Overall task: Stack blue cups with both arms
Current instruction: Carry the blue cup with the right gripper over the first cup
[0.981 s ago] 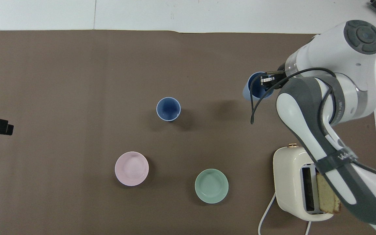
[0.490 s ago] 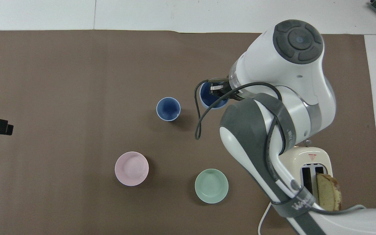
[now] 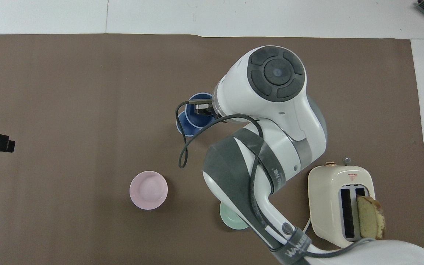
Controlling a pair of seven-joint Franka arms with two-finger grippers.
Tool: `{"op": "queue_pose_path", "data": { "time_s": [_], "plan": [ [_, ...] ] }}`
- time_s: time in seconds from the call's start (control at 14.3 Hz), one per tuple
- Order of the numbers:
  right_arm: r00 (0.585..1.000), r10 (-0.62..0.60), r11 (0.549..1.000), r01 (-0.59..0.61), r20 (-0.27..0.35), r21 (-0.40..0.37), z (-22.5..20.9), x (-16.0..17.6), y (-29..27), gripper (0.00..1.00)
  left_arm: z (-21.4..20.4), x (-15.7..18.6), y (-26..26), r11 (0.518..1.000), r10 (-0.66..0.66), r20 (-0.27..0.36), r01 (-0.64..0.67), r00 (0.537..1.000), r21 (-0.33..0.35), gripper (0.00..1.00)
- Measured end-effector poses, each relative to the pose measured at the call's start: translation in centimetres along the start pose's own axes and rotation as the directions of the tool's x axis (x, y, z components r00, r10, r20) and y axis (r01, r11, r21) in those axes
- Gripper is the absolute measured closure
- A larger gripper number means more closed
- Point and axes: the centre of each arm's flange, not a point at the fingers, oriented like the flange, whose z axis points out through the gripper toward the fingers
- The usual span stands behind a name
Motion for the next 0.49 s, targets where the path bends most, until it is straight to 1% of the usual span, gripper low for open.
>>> {"op": "queue_pose_path", "data": {
  "time_s": [0.21,0.49],
  "plan": [
    [1.0,-0.004,1.0,0.004,0.013,0.005,2.0,0.6,-0.7,0.96,0.0,0.0,0.0,1.0,0.0,0.0,0.0,1.0,0.0,0.0],
    [1.0,-0.013,1.0,0.013,0.026,0.006,3.1,0.6,-1.4,0.96,0.0,0.0,0.0,1.0,0.0,0.0,0.0,1.0,0.0,0.0]
  ]
}}
